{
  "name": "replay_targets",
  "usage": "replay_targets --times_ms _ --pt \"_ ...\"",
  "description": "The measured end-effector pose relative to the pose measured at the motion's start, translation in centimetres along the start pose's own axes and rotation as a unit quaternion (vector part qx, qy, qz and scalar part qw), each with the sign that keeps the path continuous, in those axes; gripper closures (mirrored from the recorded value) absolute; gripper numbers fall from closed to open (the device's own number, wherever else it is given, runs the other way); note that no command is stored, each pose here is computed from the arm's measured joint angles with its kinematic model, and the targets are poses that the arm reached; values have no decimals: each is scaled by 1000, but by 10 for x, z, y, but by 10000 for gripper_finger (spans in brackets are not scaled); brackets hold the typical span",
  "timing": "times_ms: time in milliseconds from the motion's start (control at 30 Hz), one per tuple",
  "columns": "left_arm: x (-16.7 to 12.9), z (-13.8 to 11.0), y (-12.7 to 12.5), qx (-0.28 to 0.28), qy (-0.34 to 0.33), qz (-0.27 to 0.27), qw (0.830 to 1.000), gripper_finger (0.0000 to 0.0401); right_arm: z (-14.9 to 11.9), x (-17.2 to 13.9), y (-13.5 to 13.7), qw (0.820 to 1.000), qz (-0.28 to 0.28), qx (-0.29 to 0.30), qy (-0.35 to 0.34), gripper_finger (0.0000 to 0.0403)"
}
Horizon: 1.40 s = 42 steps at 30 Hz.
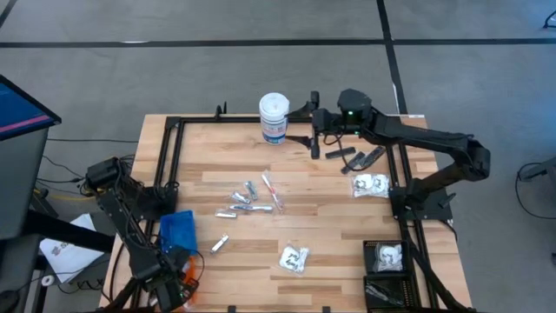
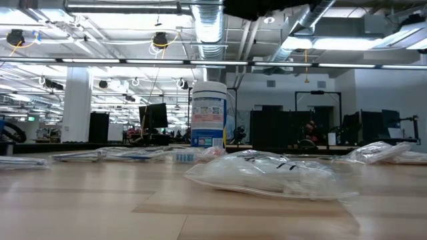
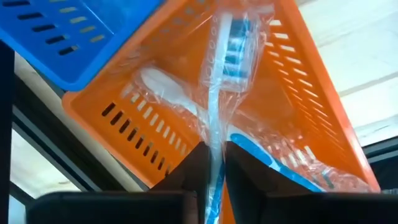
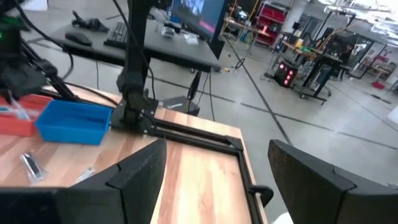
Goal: Pick & Place Travel size toiletries
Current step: Put the blue toothbrush into the orange bin, then adjust the orange bin
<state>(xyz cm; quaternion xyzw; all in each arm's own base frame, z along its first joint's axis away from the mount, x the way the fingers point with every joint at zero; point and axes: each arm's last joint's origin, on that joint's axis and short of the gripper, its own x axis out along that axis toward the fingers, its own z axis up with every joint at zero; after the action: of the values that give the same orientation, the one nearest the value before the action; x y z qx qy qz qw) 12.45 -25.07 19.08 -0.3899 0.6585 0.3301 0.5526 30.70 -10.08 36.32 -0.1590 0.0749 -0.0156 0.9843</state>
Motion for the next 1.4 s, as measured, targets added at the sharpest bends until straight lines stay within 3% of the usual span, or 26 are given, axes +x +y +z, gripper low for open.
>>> replay_targets --times_ms 167,333,467,600,733,933,1133,1233,1400 --pt "-1 1 -4 -17 8 -11 1000 329 -1 6 -1 1000 -5 -5 -15 127" --pt "-1 1 -13 -47 40 -33 998 277 5 0 -2 1000 -10 -8 -26 127" --pt "-1 2 -11 -48 40 -20 998 238 8 -7 -4 1000 -13 10 -25 127" --pt "-4 2 -9 -51 42 -22 998 228 7 -7 -4 1000 -12 11 -20 127" --pt "-5 3 -8 -48 37 -21 998 247 7 -7 -4 1000 -12 11 -20 127" --pt "-13 6 -3 -41 31 -11 999 310 7 -7 -3 1000 -12 11 -21 127" --pt "-37 14 0 -20 -55 -104 993 385 8 -7 -3 1000 -12 11 -21 127" --pt "-45 25 -6 10 -109 -155 982 397 8 -7 -3 1000 -12 11 -21 127" --pt "-46 57 -33 72 -108 -158 979 400 8 -7 -3 1000 -12 11 -21 127"
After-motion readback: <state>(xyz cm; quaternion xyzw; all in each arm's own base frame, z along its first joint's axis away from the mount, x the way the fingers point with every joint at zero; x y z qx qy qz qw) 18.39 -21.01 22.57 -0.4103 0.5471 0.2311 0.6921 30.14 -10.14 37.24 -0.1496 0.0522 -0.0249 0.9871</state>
